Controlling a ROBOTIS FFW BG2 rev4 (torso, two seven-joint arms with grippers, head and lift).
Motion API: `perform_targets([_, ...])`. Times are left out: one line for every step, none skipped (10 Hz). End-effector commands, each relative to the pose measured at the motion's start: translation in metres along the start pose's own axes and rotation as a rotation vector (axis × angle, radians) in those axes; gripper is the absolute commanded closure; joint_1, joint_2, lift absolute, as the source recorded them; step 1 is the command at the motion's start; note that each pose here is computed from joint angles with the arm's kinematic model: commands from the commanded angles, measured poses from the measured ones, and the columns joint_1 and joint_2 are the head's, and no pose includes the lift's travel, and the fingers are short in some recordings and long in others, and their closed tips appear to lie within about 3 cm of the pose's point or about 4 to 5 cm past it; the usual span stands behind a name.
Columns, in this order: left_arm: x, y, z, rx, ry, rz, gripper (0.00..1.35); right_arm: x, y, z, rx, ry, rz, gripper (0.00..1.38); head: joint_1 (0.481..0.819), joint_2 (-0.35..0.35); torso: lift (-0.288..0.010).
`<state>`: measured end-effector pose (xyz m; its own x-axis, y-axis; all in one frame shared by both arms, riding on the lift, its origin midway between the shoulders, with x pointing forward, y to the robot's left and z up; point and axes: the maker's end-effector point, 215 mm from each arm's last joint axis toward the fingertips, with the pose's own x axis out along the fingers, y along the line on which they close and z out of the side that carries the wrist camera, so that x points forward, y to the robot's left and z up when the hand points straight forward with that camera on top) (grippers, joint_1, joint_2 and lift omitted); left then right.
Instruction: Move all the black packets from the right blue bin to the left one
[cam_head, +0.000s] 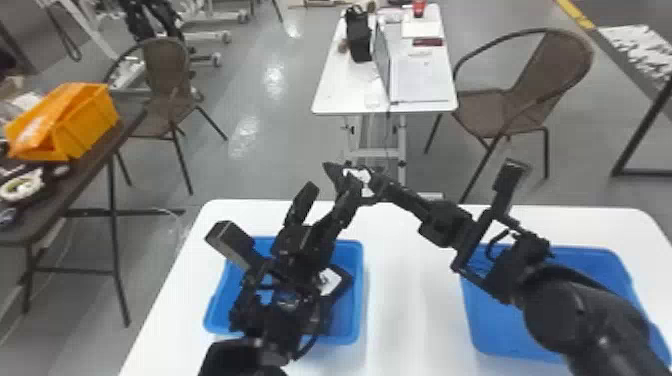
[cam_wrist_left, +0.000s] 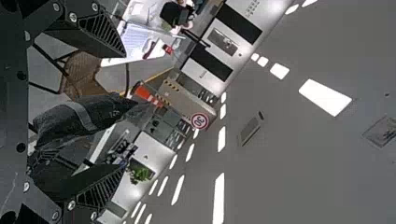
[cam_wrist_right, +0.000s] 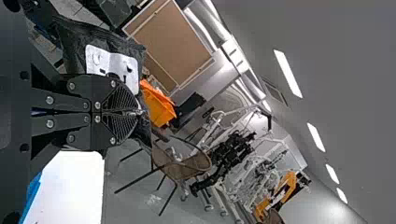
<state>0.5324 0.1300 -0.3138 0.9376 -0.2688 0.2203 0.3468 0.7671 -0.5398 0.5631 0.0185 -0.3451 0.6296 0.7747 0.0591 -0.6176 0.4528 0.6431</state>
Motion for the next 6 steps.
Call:
perform_targets([-0.010, 0.012, 0.036, 0.081, -0.113, 0.044, 0.19, -0.002, -0.004, -0.002, 0.001, 0.003, -0.008, 1.16, 0.695, 0.145, 0.000])
perform_targets([-0.016, 0.021, 0.053, 0.092, -0.155, 0.093, 0.20, -0.002, -0.003, -0.001, 0.000, -0.001, -0.006, 1.16, 0.695, 0.160, 0.000])
perform_targets([-0.015, 0.021, 0.046, 0.043, -0.144, 0.100, 0.20, -0.002, -0.004, -0.001, 0.001, 0.000, -0.007, 1.16, 0.695, 0.186, 0.000])
perform_targets([-0.011, 0.015, 0.034, 0.023, -0.109, 0.085, 0.20, -0.002, -0.004, -0.001, 0.002, -0.001, -0.007, 1.16, 0.695, 0.192, 0.000])
perform_targets([-0.008, 0.010, 0.027, 0.007, -0.085, 0.066, 0.20, 0.000, -0.003, 0.002, -0.001, -0.004, -0.004, 1.16, 0.695, 0.189, 0.000])
perform_targets([-0.005, 0.006, 0.019, -0.014, -0.059, 0.053, 0.20, 0.001, -0.002, 0.003, 0.000, -0.007, -0.002, 1.16, 0.695, 0.179, 0.000])
